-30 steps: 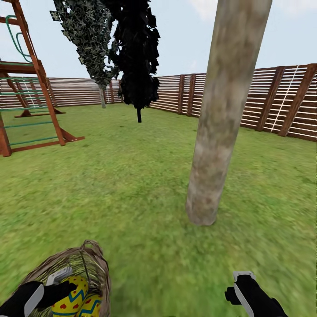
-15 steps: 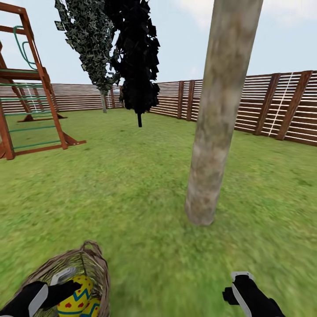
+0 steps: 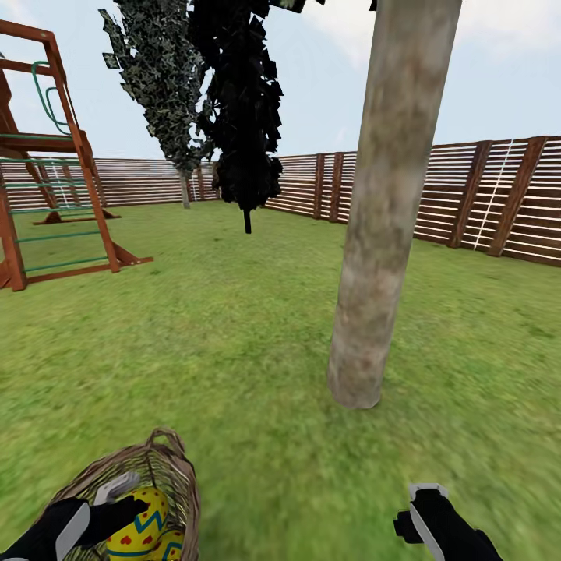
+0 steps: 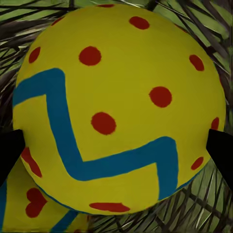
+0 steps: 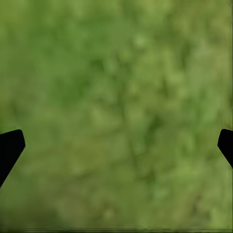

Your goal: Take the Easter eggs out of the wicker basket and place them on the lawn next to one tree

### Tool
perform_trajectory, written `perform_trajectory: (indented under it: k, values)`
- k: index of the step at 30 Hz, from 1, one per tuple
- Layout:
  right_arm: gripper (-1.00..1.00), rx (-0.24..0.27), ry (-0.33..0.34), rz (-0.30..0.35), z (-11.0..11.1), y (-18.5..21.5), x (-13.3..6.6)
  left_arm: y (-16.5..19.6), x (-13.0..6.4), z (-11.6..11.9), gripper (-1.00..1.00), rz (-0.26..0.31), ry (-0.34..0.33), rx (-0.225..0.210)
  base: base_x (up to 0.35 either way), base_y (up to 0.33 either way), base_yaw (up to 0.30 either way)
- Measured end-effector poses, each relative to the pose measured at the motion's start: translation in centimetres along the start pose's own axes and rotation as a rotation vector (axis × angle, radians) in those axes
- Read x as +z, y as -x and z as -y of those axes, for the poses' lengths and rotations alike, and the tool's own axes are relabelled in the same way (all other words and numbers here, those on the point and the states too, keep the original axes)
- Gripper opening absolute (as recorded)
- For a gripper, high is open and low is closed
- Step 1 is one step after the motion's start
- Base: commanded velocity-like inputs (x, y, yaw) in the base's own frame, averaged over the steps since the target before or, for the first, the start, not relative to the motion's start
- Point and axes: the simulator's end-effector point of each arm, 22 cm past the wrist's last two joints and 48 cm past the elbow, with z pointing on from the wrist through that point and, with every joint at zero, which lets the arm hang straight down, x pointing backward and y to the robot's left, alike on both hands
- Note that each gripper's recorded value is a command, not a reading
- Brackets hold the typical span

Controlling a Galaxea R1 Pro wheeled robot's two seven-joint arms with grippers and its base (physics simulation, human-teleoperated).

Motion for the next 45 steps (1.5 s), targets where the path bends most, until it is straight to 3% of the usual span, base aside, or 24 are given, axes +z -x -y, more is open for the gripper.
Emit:
perform_trajectory:
  k: [9, 37, 39, 41, 45]
  values:
    - [1.00, 0.002, 0.001, 0.007, 0.2, 0.6, -1.2, 0.5, -0.9, 1.4, -1.00, 0.006, -0.017, -0.001, -0.228, 0.000, 0.000]
    - [1.00, 0.009, -0.003, 0.032, 1.9, 4.4, -6.6, 3.6, -5.8, 4.2, -1.00, 0.000, -0.023, 0.006, -0.001, 0.000, 0.012]
    - [1.00, 0.011, -0.013, 0.031, 2.9, 4.6, -6.9, 3.8, -6.2, 4.3, -1.00, 0.000, -0.023, 0.006, 0.000, 0.000, 0.000]
    - [1.00, 0.019, -0.045, 0.034, 5.6, 4.9, -7.2, 4.1, -6.5, 4.4, -1.00, -0.001, -0.022, 0.006, 0.000, 0.000, 0.000]
    - [1.00, 0.017, -0.048, 0.036, 6.1, 5.4, -8.0, 4.4, -7.2, 4.7, -1.00, -0.004, -0.022, 0.005, -0.010, 0.000, 0.000]
